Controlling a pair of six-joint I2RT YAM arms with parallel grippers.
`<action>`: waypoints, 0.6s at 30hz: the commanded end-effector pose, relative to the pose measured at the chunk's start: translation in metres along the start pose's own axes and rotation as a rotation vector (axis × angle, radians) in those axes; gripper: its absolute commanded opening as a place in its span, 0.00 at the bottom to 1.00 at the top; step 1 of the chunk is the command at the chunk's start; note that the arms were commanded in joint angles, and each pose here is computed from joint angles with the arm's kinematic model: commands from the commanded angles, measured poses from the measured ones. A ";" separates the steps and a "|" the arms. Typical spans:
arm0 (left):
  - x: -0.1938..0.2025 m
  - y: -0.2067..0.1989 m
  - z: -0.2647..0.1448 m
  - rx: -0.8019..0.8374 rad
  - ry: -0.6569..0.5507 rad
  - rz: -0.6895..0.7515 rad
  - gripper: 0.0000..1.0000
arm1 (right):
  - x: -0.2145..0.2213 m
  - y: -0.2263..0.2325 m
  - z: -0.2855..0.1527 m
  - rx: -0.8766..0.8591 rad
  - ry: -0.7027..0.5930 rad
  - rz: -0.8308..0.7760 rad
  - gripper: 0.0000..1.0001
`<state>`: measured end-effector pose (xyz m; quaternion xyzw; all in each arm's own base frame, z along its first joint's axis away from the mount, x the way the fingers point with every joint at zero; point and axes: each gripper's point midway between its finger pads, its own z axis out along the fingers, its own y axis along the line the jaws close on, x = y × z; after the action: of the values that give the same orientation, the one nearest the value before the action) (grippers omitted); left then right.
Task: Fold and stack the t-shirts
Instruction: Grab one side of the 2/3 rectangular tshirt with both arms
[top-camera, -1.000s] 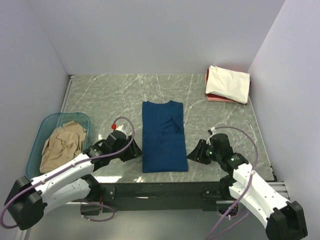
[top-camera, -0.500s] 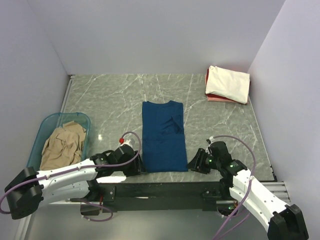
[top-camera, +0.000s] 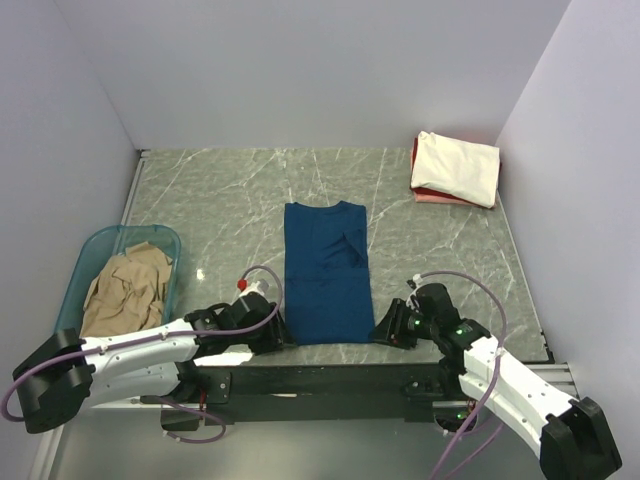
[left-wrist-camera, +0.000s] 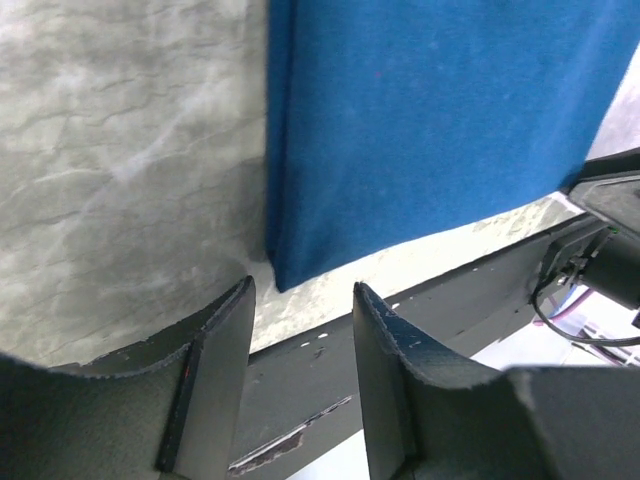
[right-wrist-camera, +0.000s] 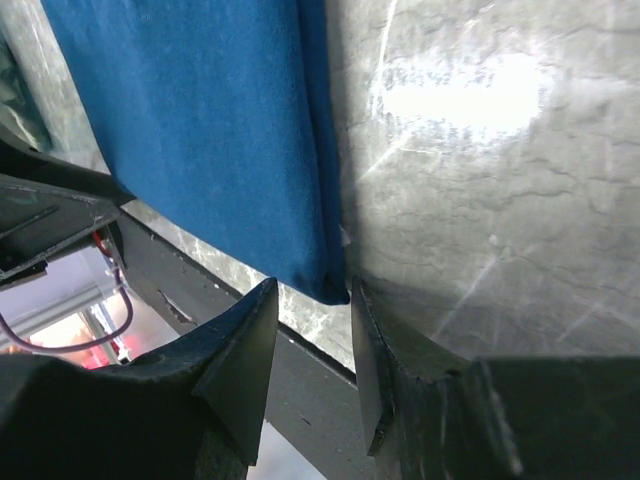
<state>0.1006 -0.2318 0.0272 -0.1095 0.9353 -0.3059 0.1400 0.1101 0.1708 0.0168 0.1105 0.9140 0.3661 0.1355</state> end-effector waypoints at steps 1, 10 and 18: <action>-0.002 -0.004 0.004 0.025 -0.022 -0.022 0.49 | 0.015 -0.017 0.004 0.058 0.051 0.013 0.43; 0.002 -0.002 0.009 0.017 -0.012 -0.034 0.42 | 0.018 -0.016 0.007 0.052 0.058 0.014 0.40; -0.003 -0.004 0.011 0.007 -0.044 -0.031 0.25 | 0.007 -0.007 0.005 0.046 0.023 -0.007 0.27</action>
<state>0.1029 -0.2404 0.0218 -0.1250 0.9313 -0.3119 0.1409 0.1058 0.1761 0.0128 0.1061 0.9164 0.3657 0.1234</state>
